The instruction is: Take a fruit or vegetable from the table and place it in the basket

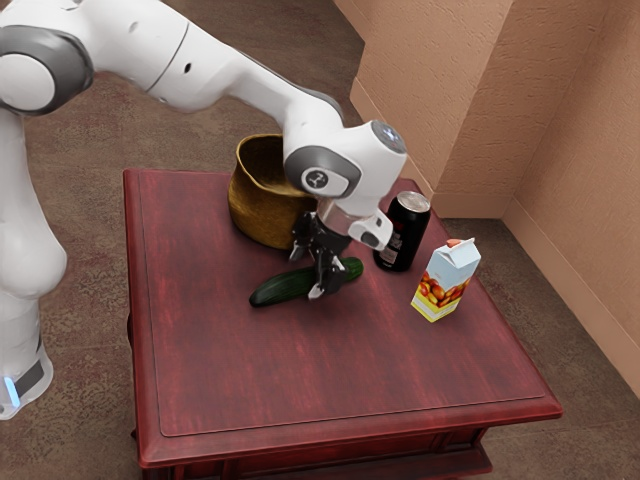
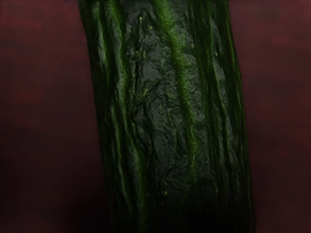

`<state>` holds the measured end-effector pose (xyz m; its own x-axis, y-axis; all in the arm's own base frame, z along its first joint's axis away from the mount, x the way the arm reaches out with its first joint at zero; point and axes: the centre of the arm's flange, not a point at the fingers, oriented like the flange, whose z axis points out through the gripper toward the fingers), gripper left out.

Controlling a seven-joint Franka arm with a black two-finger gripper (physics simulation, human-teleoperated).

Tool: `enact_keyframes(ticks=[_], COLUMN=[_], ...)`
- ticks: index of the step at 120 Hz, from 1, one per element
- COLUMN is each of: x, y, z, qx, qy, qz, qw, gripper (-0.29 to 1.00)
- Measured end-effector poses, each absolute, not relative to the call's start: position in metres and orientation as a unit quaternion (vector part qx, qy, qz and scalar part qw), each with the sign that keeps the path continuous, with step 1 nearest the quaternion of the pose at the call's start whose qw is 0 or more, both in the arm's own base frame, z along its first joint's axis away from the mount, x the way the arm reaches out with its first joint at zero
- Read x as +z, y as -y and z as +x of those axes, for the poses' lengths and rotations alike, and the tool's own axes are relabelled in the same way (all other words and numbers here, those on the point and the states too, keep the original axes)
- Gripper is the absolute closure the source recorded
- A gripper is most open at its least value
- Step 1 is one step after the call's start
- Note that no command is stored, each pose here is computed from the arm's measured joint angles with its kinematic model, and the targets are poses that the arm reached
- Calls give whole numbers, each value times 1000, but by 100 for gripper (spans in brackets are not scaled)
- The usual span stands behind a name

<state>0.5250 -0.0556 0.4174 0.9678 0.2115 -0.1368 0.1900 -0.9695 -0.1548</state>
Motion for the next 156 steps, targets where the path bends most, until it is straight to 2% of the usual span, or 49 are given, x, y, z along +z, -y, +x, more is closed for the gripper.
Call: enact_keyframes(ticks=[24, 48, 56, 94, 122, 146, 156], x=[415, 412, 412, 410, 429, 491, 536], y=[52, 57, 57, 56, 66, 76, 79], z=[526, 527, 527, 530, 534, 550, 555], qx=[78, 77, 76, 74, 59, 22, -4], qy=[105, 100, 98, 95, 89, 89, 93], qz=[-989, -990, -990, -990, -991, -993, -993], qw=[68, 66, 69, 73, 76, 72, 67], gripper=[12, 38, 42, 45, 46, 47, 47])
